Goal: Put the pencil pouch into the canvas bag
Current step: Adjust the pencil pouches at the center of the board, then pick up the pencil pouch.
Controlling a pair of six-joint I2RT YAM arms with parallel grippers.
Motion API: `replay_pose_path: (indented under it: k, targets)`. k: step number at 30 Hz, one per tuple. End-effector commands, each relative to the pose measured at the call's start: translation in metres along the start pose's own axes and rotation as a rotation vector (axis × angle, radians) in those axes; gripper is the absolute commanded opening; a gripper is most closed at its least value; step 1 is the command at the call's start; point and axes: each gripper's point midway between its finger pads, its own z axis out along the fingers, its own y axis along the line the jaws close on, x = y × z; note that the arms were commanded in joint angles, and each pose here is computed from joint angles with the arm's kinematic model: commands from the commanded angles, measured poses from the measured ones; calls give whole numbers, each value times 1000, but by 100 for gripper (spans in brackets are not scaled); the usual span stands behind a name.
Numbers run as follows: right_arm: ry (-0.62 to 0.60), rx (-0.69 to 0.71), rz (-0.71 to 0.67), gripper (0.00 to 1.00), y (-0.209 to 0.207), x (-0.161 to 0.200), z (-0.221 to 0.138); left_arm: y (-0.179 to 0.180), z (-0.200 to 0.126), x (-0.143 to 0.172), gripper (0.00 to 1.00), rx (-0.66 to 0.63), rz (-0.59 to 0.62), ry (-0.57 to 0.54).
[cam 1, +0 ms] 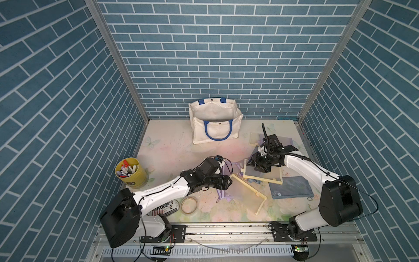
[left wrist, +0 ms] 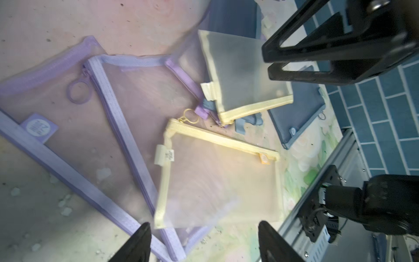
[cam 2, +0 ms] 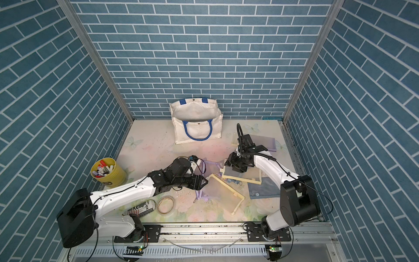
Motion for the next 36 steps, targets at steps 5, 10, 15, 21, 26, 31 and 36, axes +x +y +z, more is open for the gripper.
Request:
replay_pose_path:
  k: [5,10,15,21,26,31,36]
  targets:
    - [180,54,5,54,-24,49,19,-4,15,42,78,-35,-85,53]
    - [214,81,-24,54,-30,54,30,-22,31,47,79,33,-155,27]
    - [225,93,-17,54,-38,54,41,-25,44,55,81,21,-209,-5]
    - [215,124,-16,53,-51,53,52,-19,62,60,81,43,-320,-48]
    - [230,133,0,53,-62,58,63,-17,73,69,80,41,-375,-52]
    - [270,118,1,52,-67,70,68,-23,79,71,80,47,-378,-66]
    - [283,80,14,51,-64,78,67,-30,86,64,76,75,-398,-103]
